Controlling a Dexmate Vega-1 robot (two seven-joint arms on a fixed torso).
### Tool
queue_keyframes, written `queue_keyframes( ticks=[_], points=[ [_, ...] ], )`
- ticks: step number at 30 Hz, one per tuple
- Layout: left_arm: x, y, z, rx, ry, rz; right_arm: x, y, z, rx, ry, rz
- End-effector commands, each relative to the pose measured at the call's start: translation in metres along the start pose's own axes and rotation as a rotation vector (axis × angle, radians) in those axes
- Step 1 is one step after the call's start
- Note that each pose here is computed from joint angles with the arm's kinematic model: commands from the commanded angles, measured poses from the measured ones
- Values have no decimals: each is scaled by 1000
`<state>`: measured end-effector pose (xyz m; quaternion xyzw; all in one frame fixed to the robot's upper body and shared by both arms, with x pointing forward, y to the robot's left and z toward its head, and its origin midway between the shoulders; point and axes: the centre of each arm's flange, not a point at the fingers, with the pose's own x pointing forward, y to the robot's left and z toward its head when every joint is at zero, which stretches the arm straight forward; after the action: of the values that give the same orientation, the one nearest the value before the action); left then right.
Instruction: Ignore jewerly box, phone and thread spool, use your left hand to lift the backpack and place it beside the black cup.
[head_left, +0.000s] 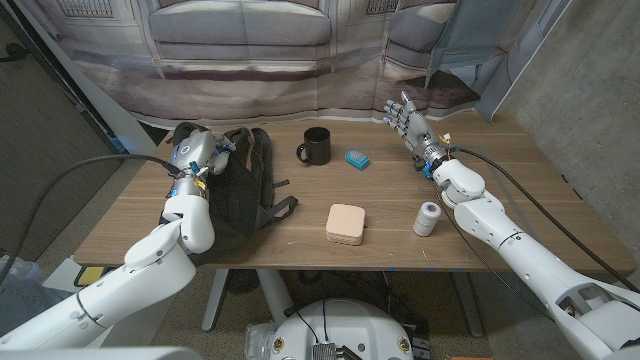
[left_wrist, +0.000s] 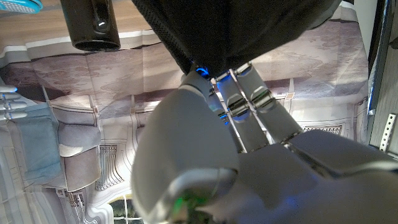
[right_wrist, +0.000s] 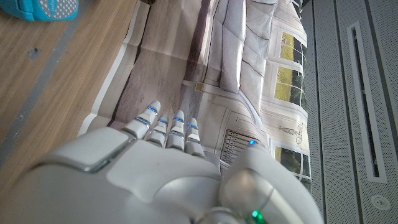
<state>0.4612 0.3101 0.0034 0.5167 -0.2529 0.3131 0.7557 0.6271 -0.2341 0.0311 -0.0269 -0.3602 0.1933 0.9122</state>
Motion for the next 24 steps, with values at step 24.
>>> queue_keyframes(
  ticks=[24],
  points=[
    [-2, 25, 22, -3, -45, 47, -10, 0, 7, -7, -4, 9]
  ],
)
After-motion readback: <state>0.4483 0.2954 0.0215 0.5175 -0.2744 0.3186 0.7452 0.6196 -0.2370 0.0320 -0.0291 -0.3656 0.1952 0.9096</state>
